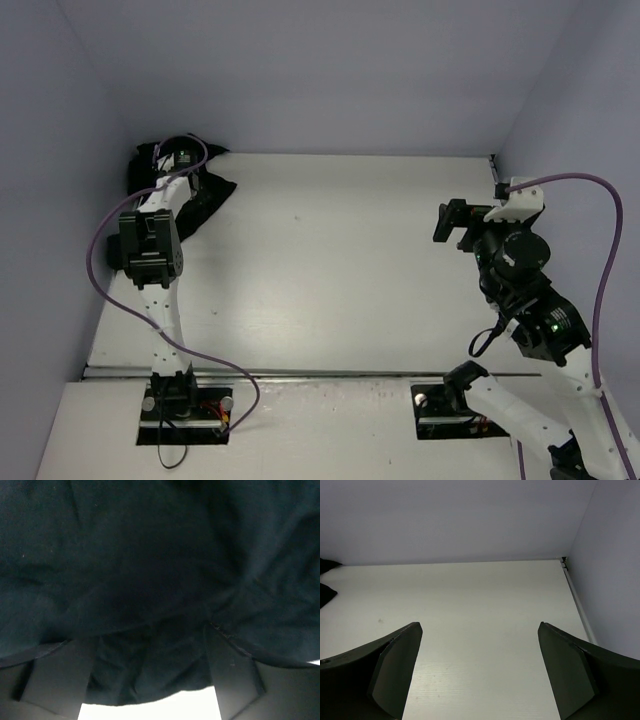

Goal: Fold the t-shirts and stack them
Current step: Move the tshirt to the center of the board

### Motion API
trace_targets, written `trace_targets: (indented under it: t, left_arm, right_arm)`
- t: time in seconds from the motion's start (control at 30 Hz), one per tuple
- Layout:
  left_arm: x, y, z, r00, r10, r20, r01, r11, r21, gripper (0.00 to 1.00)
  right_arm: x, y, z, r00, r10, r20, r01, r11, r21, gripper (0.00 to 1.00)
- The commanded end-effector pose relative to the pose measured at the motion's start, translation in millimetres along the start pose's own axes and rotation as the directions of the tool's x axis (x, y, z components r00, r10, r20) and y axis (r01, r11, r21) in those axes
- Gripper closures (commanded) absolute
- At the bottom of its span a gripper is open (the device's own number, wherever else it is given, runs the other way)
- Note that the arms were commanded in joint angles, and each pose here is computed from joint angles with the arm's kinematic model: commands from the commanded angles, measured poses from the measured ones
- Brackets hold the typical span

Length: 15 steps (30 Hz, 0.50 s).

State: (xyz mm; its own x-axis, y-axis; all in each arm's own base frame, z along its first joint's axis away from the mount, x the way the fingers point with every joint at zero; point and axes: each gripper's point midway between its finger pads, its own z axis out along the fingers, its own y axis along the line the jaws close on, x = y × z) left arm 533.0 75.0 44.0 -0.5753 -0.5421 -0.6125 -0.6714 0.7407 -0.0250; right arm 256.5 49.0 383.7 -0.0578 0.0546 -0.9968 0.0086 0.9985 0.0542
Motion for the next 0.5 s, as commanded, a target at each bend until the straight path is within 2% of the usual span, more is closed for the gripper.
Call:
trace_targets:
  t: [0.0, 0.07, 0.1, 0.13, 0.2, 0.27, 0.37, 0.47]
  left_arm:
    - [-23.1, 8.2, 0.4, 0.999, -0.026, 0.043, 0.027, 0.999, -0.031, 0.28]
    - [-14.8, 10.2, 6.9, 1.0, -0.005, 0.02, 0.005, 0.999, -0.043, 0.44]
    - [-11.5, 10.2, 8.1, 1.0, 0.0, 0.007, 0.001, 0.999, -0.039, 0.59]
    - [-10.1, 11.0, 8.0, 1.0, 0.002, 0.001, -0.002, 0.999, -0.041, 0.6]
    - [2.6, 11.8, 10.0, 0.999, 0.009, -0.043, -0.011, 0.999, -0.035, 0.83]
    - [9.2, 7.9, 6.4, 0.998, 0.012, -0.069, -0.013, 1.0, -0.002, 0.98]
    - [15.1, -8.9, -14.3, 0.994, 0.041, -0.098, -0.032, 0.995, 0.091, 1.0]
    - [29.4, -52.4, -71.3, 0.988, 0.12, -0.1, -0.09, 0.961, 0.262, 1.0]
  right_arm:
    - [-6.2, 8.0, 10.2, 1.0, 0.023, 0.021, -0.023, 1.0, -0.005, 0.0]
    - [-4.9, 9.1, 11.2, 1.0, 0.02, 0.017, -0.02, 1.0, -0.008, 0.0]
    - [-4.9, 9.5, 11.3, 1.0, 0.022, 0.016, -0.022, 1.0, -0.01, 0.0]
    - [-5.5, 9.5, 11.1, 1.0, 0.023, 0.018, -0.022, 1.0, -0.01, 0.0]
    - [-7.0, 8.9, 9.5, 0.999, 0.026, 0.023, -0.025, 1.0, -0.012, 0.0]
    - [-6.3, 7.0, 8.2, 0.999, 0.024, 0.025, -0.023, 1.0, -0.007, 0.0]
    - [-4.8, 5.2, 6.5, 1.0, 0.015, 0.026, -0.015, 1.0, -0.005, 0.0]
    - [-5.5, 3.7, 5.9, 0.999, 0.013, 0.029, -0.013, 1.0, 0.001, 0.0]
